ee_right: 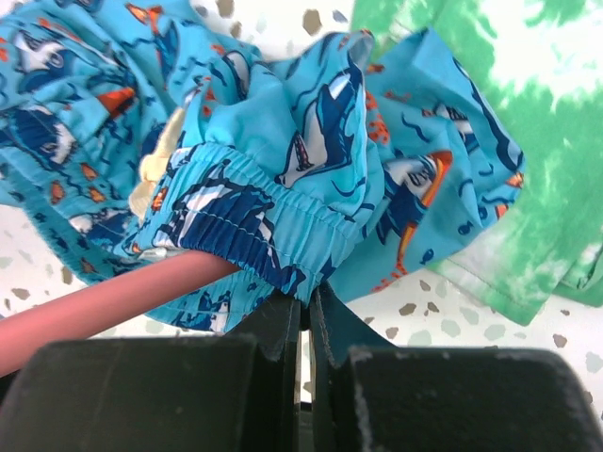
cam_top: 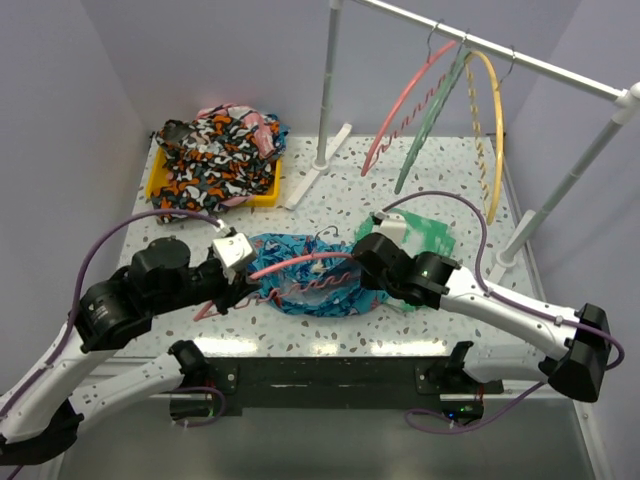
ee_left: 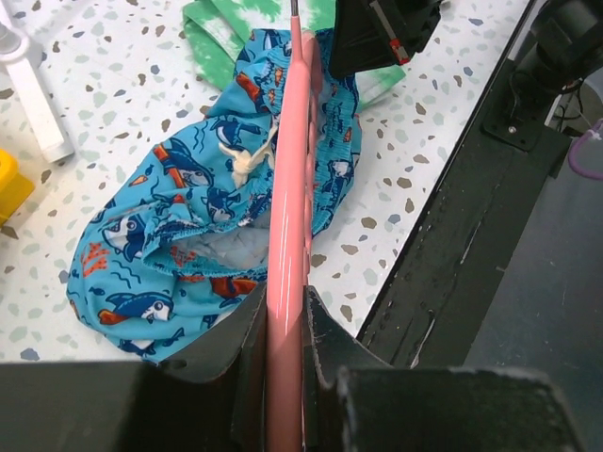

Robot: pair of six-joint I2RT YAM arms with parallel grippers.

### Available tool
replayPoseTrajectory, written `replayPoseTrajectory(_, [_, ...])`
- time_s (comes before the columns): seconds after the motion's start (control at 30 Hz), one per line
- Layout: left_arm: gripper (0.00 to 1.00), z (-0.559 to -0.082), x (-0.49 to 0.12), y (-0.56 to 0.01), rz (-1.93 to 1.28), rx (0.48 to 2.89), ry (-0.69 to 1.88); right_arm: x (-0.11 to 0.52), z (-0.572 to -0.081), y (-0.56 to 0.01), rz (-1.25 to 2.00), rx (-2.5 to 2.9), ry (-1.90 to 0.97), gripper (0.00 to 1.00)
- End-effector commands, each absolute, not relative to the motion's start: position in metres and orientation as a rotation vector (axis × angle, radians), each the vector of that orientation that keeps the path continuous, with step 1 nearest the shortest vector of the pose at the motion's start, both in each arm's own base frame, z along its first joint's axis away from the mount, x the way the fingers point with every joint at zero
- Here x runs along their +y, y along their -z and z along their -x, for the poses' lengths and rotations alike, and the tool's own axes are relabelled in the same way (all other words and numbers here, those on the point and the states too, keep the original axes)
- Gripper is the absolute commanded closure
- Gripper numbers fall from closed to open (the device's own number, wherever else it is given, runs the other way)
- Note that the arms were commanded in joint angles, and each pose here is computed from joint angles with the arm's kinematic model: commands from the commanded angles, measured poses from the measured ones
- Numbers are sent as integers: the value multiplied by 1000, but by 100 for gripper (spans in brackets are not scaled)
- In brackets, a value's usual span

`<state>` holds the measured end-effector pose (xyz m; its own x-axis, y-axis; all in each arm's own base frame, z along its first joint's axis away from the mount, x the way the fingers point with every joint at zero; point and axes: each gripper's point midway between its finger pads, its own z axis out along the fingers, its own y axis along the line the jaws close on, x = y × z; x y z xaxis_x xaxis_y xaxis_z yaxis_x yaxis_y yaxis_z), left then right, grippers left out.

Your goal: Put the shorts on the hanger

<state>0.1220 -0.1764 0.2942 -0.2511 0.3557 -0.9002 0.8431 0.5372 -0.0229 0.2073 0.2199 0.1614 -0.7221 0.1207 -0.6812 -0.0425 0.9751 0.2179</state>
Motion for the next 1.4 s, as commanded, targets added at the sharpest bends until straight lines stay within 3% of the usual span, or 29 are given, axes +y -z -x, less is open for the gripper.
replayPoseTrajectory(0.0, [100,-127,-201,-324,-1016,1632,730,223,-198,-147,-155,2362,-388,100])
replayPoseTrajectory(0.3, [100,-128,-220,-313,-1075,1520,784,211,-188,-134,-189,2344,-444,100])
replayPoseTrajectory(0.6, [100,-124,-241,-311,-1182,1303,816,199,-186,-183,-243,2191,-600,100])
replayPoseTrajectory(0.9, [100,-132,-246,-281,-1215,1369,770,201,-190,-218,-235,2122,-659,100])
replayPoseTrajectory(1.1, [100,-133,-231,-279,-1169,1410,724,174,-189,-218,-241,2162,-474,100])
replayPoseTrajectory(1.37, [100,-134,-243,-266,-1116,1434,801,205,-183,-239,-143,2165,-592,100])
